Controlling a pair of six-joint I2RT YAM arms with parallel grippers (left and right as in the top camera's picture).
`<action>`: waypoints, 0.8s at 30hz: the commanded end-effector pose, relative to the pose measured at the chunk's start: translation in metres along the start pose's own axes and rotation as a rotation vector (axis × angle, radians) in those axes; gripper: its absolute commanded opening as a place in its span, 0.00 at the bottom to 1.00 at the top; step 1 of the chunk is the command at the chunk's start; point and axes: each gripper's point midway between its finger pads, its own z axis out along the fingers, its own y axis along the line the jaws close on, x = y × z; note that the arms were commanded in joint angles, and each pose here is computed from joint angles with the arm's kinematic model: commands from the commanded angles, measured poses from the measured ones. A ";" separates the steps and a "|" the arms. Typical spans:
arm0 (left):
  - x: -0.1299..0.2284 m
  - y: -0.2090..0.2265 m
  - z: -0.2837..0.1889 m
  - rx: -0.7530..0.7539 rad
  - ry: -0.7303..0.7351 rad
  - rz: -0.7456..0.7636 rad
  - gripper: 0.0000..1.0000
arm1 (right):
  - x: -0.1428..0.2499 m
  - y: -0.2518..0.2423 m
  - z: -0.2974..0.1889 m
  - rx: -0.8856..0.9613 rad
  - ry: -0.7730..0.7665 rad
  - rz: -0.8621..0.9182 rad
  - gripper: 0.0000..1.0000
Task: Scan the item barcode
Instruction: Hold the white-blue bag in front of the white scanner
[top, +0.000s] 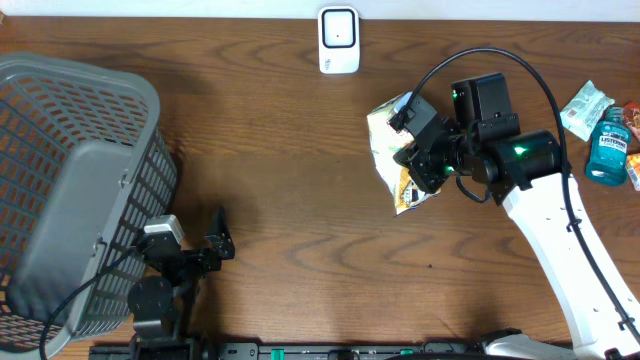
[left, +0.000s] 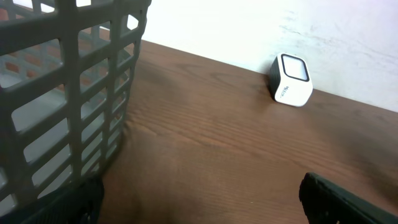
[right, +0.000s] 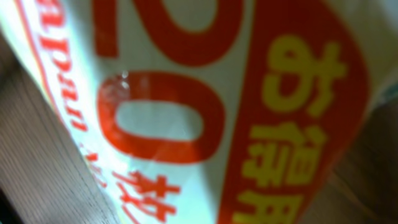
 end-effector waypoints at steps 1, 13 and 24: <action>0.013 0.002 0.002 0.003 0.042 -0.003 1.00 | -0.001 -0.001 -0.001 0.004 -0.002 0.017 0.01; 0.013 0.002 0.002 0.003 0.042 -0.003 1.00 | 0.008 -0.007 0.026 -0.027 0.057 0.082 0.01; 0.013 0.002 0.002 0.003 0.042 -0.003 1.00 | -0.032 -0.054 0.034 0.167 -0.096 0.178 0.01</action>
